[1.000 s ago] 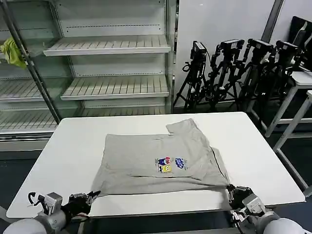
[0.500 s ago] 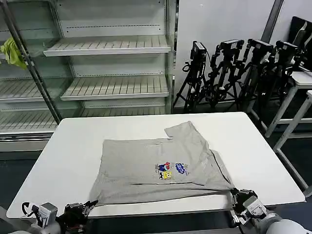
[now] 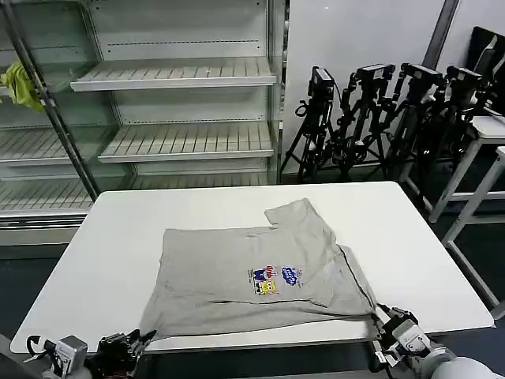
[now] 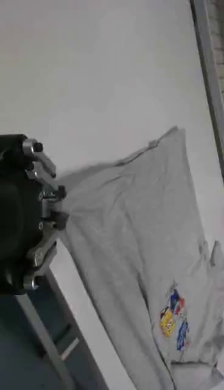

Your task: Fold and organize the clothes.

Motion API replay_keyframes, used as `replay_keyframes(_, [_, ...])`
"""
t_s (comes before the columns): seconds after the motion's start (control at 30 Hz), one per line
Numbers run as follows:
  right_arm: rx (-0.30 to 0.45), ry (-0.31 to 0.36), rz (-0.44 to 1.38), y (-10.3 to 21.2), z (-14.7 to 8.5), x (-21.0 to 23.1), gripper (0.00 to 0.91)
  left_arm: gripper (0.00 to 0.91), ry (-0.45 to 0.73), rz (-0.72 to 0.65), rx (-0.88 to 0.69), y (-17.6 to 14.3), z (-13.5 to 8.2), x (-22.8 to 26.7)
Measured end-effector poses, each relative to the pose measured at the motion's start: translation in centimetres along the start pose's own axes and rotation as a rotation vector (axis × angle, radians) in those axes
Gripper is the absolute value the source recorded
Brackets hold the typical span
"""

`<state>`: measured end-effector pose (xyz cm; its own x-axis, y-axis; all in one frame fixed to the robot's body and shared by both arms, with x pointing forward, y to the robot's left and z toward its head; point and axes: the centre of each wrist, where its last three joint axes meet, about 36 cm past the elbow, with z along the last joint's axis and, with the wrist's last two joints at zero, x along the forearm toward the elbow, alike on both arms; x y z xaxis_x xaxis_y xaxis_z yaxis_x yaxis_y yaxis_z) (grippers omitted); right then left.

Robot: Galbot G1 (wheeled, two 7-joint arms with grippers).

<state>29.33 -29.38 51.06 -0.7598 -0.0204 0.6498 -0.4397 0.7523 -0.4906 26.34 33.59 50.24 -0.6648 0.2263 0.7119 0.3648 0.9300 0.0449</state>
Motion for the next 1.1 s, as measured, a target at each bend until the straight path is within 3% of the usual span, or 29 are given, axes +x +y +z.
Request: replay_keyframes(1.1, [0.057,-0.022,0.025,-1.0,-0.8,0.3,0.907,0.907,-0.05,-0.067,-0.023,0.9,-1.3,1.4])
